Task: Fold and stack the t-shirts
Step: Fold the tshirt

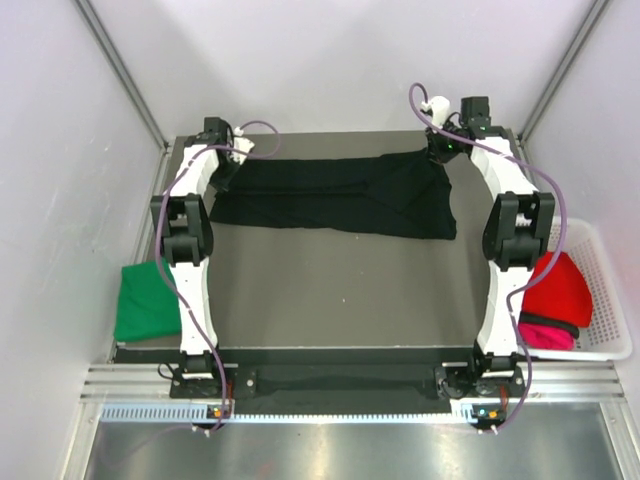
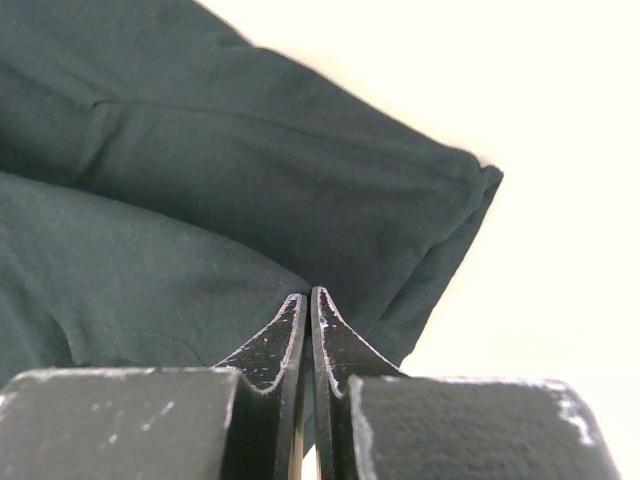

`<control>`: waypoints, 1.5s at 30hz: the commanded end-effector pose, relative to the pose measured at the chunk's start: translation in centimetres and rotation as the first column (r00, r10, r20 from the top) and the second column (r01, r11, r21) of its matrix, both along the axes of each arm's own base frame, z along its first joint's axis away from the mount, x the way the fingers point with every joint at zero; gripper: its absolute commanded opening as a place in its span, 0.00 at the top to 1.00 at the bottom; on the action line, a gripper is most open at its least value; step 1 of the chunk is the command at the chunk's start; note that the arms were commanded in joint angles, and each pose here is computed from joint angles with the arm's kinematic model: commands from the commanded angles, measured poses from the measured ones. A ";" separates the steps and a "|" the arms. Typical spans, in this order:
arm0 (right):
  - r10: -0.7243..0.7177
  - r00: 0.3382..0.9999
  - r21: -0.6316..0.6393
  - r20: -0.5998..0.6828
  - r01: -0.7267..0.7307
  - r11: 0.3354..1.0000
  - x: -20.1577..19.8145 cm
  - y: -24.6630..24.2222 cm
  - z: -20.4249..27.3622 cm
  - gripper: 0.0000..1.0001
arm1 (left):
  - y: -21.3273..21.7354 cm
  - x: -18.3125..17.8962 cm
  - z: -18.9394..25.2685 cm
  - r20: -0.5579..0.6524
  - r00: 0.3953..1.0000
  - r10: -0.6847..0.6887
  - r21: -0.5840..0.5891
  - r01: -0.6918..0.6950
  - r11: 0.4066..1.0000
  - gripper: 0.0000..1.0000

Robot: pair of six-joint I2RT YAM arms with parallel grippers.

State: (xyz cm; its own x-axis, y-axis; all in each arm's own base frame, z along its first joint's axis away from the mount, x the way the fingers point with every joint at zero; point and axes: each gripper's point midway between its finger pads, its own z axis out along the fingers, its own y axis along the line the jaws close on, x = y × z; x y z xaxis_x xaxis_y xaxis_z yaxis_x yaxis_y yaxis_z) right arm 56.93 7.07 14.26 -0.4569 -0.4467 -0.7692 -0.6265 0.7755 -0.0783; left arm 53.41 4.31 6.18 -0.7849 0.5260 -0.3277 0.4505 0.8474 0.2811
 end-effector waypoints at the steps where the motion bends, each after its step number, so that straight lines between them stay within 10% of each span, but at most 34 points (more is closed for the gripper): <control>1: -0.027 0.998 0.011 0.062 0.026 1.000 1.9 -0.4 1.9 1.00 | 1.0 2.3 1.6 0.089 0.996 0.014 0.038 -0.018 0.999 1.00; 14: -0.031 0.998 0.014 0.063 0.030 0.999 3.5 0.5 0.7 1.00 | 1.2 3.4 1.0 0.124 0.991 0.056 0.036 -0.061 0.997 0.98; 17: -0.027 0.997 0.019 0.067 0.026 0.999 3.7 0.8 0.8 1.00 | 2.0 3.7 2.4 0.185 0.973 0.140 0.043 -0.151 0.988 0.68; 23: -0.013 0.998 0.023 0.060 0.011 1.000 3.5 1.7 0.5 1.00 | 2.1 -0.3 7.7 0.363 0.894 0.264 -0.048 -0.265 0.963 0.50; 30: -0.009 0.998 0.029 0.058 0.008 1.000 3.4 2.0 0.5 1.00 | 0.7 -5.9 4.7 0.206 0.948 0.241 -0.070 -0.231 0.970 0.48; 45: 0.008 0.999 0.032 0.043 -0.009 0.999 3.1 2.8 -0.2 1.00 | 1.5 -5.9 -0.6 0.088 0.963 0.255 -0.049 -0.252 0.967 0.51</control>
